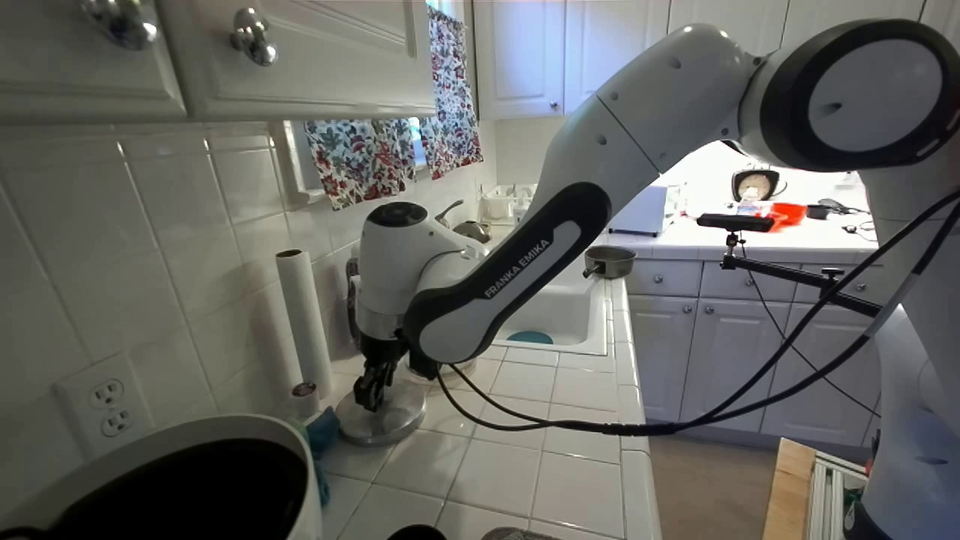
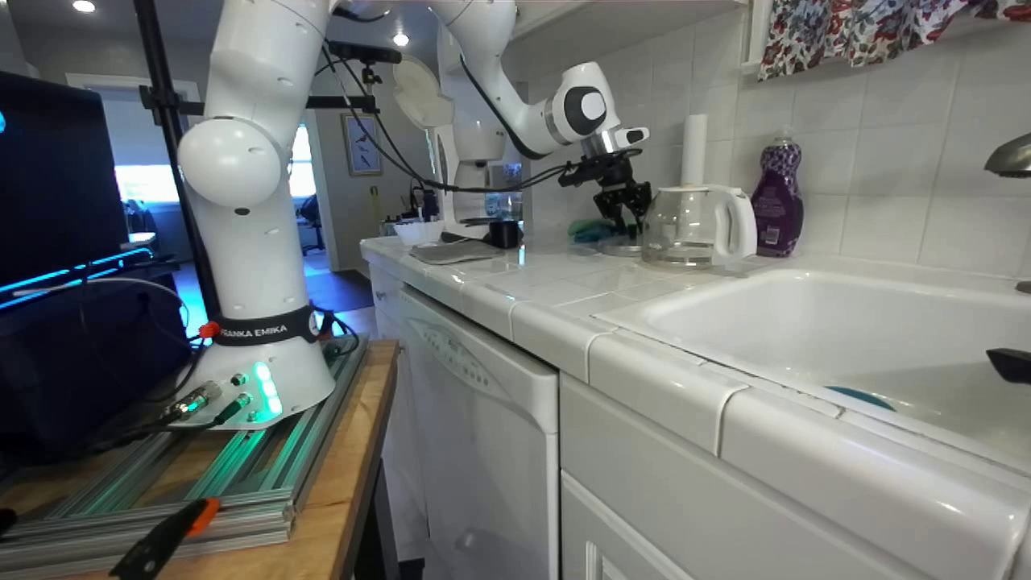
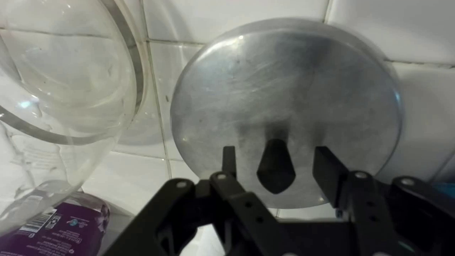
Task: Put the lid over the pot
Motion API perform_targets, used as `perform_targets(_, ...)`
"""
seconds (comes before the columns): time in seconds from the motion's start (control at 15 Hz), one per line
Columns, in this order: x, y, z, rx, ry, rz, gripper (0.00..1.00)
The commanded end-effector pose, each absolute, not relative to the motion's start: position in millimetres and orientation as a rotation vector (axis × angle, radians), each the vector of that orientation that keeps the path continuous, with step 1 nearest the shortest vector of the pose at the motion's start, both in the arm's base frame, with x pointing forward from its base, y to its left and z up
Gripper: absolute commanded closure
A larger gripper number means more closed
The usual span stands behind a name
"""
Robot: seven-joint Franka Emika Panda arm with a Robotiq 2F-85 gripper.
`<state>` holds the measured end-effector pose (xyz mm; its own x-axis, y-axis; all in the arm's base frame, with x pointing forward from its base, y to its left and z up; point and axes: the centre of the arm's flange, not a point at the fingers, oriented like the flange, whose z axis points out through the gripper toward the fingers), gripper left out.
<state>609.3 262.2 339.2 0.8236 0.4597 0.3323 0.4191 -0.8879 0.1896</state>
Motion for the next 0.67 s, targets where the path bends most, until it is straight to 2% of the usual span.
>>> perform_targets(0.0,597.6,261.1,336.1,2.889,0.679,0.621,0.71)
perform_targets(0.2,596.5,260.8,334.3,2.894,0.671,0.637,0.94)
perform_targets(0.27,597.3,260.6,335.0,2.895,0.669,0.643,0.97)
perform_targets(0.33,597.8,260.7,335.8,2.895,0.669,0.644,0.94)
perform_targets(0.6,592.4,271.0,338.4,2.905,0.66,0.658,0.94)
